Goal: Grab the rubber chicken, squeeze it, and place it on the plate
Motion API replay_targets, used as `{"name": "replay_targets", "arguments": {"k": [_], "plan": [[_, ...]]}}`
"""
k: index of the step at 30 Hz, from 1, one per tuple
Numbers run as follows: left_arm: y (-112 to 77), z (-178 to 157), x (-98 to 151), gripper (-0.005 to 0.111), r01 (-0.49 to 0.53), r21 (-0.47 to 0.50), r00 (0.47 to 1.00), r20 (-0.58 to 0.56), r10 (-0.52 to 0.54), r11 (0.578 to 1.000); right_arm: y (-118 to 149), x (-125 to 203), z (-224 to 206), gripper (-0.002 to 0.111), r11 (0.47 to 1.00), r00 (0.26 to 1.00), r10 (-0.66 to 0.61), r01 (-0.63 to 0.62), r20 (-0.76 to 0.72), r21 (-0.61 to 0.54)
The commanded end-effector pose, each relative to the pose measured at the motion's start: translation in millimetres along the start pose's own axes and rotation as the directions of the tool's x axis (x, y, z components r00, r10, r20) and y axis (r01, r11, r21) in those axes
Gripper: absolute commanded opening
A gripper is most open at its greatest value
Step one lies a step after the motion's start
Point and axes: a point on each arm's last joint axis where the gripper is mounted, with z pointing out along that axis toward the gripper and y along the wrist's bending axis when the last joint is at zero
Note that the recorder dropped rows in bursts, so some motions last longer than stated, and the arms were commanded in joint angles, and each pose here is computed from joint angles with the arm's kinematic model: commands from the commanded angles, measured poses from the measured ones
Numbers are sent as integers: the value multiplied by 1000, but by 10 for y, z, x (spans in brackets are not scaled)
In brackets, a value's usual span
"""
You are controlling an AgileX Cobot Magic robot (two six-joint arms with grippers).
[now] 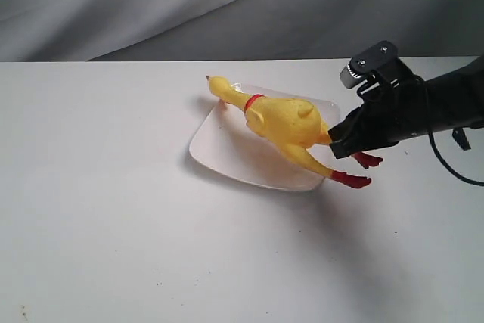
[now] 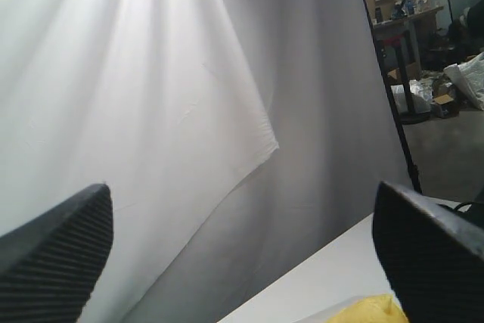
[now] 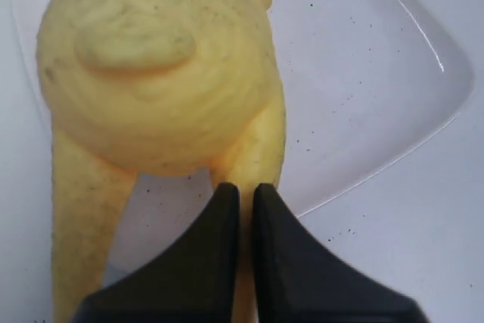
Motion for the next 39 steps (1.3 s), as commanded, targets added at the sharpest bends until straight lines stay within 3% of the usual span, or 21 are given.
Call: {"name": "replay_targets", "arguments": {"k": [1, 4, 7, 11, 13, 14, 17, 19, 22, 27, 32, 39], "plan": [[1, -14, 8, 87, 11, -5, 1000, -2, -11, 1000, -18, 41, 39, 1, 997, 997, 72, -72, -15, 10], [1, -14, 8, 87, 13, -5, 1000, -2, -13, 1000, -6, 103, 81, 15, 999, 997, 50, -51, -64, -13], [1, -14, 8, 87, 15, -5, 1000, -2, -15, 1000, -15, 150, 118, 36, 998, 993, 67, -68, -96, -11], [9, -14, 13, 87, 15, -13, 1000, -7, -15, 1000, -14, 123, 71, 47, 996, 992, 88, -88, -93, 1], [29, -14, 26, 83, 15, -35, 1000, -21, -15, 999, -17, 38, -53, 45, 994, 993, 106, -104, -53, 39], [62, -40, 31, 72, 13, -72, 999, -34, -16, 997, 8, -86, -260, 39, 992, 995, 102, -102, 4, 73], [122, -251, -64, 27, 33, -142, 999, 18, -31, 989, 177, -397, -945, 0, 989, 983, -3, -25, 184, 149], [114, -462, -183, 0, 66, -136, 992, 117, -50, 989, 377, -538, -1417, 0, 981, 949, -84, 25, 304, 192], [91, -775, -325, 0, 105, -115, 963, 258, -72, 988, 750, -627, -2012, 0, 967, 870, -198, 100, 452, 232], [64, -1173, -348, 0, 143, -120, 918, 387, -86, 983, 1431, -420, -3026, 0, 938, 637, -344, 198, 690, 285], [12, -1176, -136, 0, 143, -116, 929, 359, -93, 983, 1693, 152, -3475, 0, 919, 485, -393, 174, 781, 355], [0, -1150, -82, 0, 139, -116, 935, 343, -92, 984, 1846, 539, -3633, 0, 906, 401, -424, 181, 812, 384]]}}
